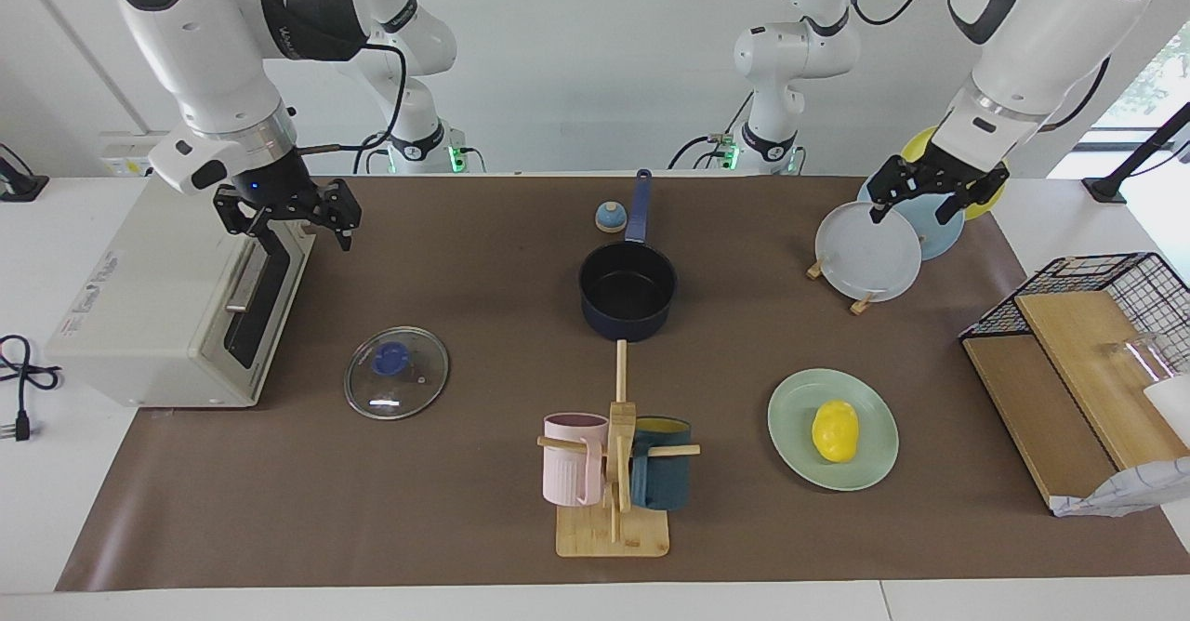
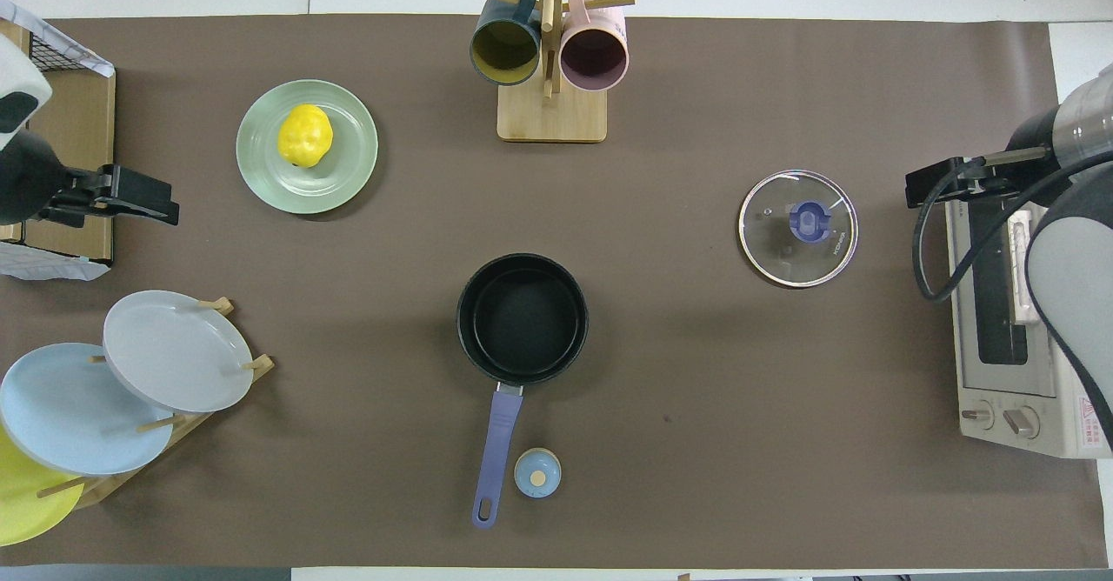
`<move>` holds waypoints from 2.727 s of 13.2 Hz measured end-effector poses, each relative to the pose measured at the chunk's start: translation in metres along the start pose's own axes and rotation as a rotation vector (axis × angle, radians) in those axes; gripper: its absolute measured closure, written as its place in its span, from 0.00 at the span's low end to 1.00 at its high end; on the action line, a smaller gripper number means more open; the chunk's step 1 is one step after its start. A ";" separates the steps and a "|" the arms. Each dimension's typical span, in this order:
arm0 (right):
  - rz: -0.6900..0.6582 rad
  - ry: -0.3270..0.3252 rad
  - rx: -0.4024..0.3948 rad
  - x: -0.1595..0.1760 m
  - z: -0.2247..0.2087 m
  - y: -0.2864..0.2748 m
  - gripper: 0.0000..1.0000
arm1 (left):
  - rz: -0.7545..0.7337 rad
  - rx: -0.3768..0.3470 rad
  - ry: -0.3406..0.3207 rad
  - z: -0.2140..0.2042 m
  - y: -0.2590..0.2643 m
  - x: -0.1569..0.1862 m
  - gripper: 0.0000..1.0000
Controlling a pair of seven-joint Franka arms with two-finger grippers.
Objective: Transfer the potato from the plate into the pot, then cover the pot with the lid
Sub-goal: 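Move the left gripper toward the yellow potato while the right gripper reaches the lid, then close the left gripper on the yellow potato on the green plate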
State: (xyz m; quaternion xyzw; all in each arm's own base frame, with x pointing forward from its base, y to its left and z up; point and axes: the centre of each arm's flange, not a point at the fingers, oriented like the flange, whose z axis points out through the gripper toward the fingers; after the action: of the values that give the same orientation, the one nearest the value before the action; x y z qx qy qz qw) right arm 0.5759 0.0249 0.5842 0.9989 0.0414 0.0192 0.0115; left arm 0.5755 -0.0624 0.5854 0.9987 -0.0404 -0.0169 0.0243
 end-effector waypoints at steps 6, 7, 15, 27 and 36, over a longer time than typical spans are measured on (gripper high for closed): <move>-0.078 0.012 0.057 0.031 0.073 -0.022 0.00 | 0.042 -0.024 0.022 0.110 0.013 0.111 0.00; -0.105 0.021 0.058 0.036 0.099 -0.022 0.00 | 0.063 -0.026 0.031 0.119 0.013 0.121 0.00; -0.241 0.034 0.053 0.025 0.241 -0.030 0.00 | 0.183 0.050 0.075 0.202 0.034 0.157 0.00; -0.228 0.009 0.056 0.018 0.271 -0.022 0.00 | 0.208 0.071 0.099 0.247 0.032 0.158 0.03; -0.228 0.004 0.057 0.017 0.271 -0.022 0.25 | 0.205 0.072 0.092 0.240 0.031 0.159 0.41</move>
State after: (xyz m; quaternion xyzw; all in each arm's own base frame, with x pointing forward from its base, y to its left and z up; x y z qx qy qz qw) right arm 0.6022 0.0427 0.3136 0.9876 0.1554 0.0187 -0.0147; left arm 0.7224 -0.1176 0.3427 0.9894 -0.1415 0.0328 -0.0084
